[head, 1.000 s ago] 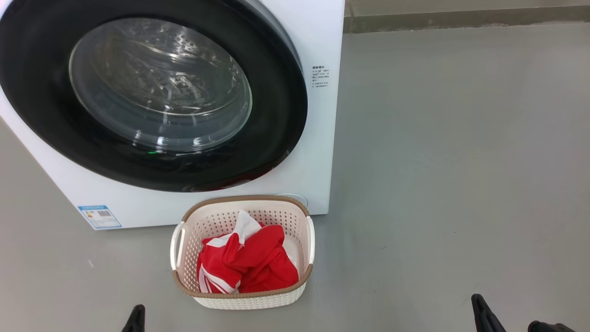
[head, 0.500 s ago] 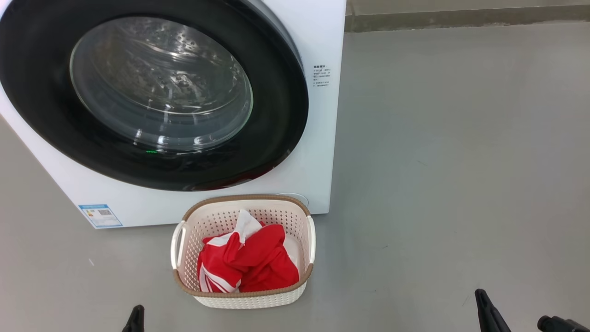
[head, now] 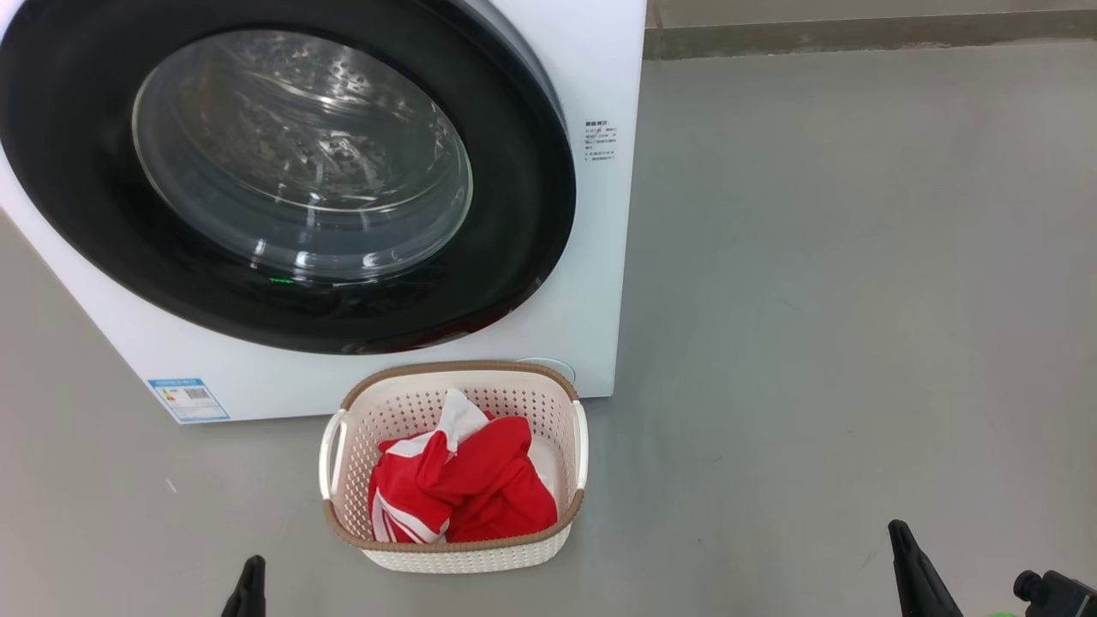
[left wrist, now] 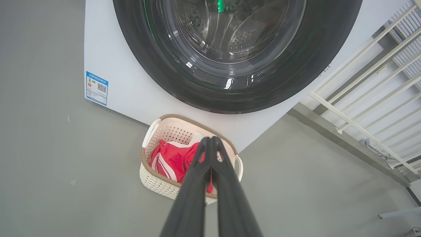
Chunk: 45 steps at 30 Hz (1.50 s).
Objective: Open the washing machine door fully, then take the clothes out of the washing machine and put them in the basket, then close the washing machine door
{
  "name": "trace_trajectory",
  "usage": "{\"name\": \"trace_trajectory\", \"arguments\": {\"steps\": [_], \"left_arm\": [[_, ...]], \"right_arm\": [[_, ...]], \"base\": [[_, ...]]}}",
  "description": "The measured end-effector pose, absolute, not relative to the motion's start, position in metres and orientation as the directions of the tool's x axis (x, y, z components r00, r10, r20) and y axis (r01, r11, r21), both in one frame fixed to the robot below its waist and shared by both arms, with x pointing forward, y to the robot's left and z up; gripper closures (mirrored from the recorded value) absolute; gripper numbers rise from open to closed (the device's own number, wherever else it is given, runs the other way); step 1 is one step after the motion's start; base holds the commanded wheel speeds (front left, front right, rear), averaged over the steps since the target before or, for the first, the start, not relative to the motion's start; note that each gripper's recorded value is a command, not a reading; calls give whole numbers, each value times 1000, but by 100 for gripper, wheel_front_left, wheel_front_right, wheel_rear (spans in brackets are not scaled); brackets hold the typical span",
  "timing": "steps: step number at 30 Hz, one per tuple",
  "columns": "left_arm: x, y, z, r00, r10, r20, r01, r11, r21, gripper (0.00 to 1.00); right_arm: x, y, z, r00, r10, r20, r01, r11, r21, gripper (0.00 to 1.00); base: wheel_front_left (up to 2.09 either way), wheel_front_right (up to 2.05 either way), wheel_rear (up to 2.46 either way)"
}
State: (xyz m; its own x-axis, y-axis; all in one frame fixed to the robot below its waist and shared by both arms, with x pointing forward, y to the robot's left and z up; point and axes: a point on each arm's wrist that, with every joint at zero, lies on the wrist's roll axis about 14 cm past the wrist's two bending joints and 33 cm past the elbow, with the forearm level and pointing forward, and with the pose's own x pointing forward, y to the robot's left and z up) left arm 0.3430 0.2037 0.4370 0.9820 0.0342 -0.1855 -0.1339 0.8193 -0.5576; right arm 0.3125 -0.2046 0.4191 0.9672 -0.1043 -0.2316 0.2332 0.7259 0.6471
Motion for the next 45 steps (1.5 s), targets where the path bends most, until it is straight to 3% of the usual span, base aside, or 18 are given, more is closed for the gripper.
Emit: {"name": "trace_trajectory", "arguments": {"steps": [45], "left_arm": [[360, 198, 453, 985, 23, -171, -162, 461, -873, 100]], "right_arm": [[341, -207, 440, 976, -82, -201, 217, 387, 896, 100]], "base": [[0, 0, 0]]}}
